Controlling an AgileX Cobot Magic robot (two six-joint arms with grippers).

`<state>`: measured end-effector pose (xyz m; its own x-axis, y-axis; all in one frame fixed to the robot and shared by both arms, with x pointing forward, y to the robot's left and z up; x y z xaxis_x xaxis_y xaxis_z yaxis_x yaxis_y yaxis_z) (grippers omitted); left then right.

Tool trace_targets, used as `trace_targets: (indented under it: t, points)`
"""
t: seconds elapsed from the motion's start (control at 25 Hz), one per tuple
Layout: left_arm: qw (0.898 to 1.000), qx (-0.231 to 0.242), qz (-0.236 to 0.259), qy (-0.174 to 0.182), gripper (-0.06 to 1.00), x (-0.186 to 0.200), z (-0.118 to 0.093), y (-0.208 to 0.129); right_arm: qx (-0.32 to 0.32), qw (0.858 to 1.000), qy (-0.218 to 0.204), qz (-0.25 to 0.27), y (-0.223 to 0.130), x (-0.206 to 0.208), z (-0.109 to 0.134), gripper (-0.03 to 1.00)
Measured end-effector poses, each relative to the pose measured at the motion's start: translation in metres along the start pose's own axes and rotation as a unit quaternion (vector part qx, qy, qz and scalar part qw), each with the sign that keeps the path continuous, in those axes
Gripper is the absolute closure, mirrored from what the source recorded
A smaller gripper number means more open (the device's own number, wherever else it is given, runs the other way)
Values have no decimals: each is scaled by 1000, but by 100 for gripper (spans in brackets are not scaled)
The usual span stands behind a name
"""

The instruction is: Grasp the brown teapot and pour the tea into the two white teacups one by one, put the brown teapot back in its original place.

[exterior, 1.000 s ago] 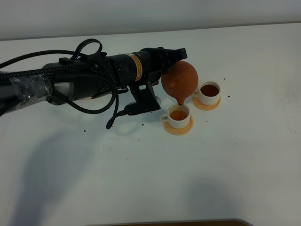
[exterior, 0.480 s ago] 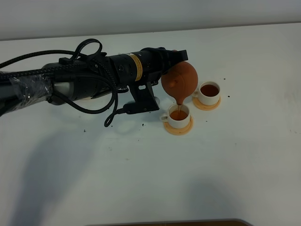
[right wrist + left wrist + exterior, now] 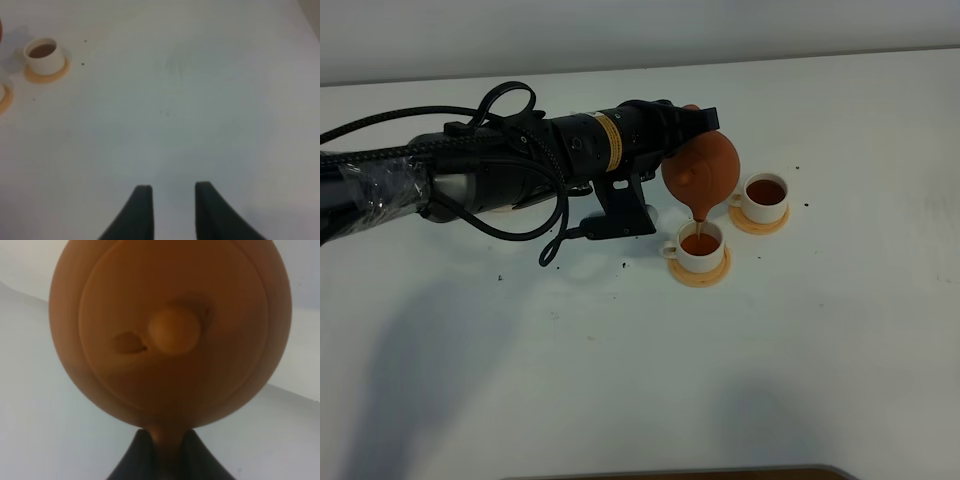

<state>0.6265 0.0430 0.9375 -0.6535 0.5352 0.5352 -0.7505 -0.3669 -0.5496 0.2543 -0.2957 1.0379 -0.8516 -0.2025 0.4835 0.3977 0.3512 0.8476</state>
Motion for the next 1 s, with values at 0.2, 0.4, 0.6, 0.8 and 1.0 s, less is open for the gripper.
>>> trace_targets:
  t: [0.2,0.4,0.6,0.8,1.0]
  points:
    - [1000,-9,0,2,80,0,0,0,0,1000,0,0,0,0,0,73]
    - [1000,-22,0,3,80,0,1,0,0,1000,0,0,0,0,0,73]
    - [999,-39,0,8,80,0,2,0,0,1000,0,0,0,0,0,73]
    - [999,-46,0,16,80,0,4,0,0,1000,0,0,0,0,0,73]
    - [998,-55,0,26,80,0,6,0,0,1000,0,0,0,0,0,73]
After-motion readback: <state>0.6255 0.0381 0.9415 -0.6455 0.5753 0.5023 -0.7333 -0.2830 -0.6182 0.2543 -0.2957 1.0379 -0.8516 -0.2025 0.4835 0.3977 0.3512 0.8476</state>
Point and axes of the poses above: a point on each arm's last joint axis where the gripper is mounted, x pointing back along that axis away from the gripper, z along the wrist's bending axis when the last joint is at zero, y = z × x, the point moved 3 cm from there along -x, pointing out along that axis toward the gripper, and after that the axes turned 14 degrees about x, right-handed, at the moved point
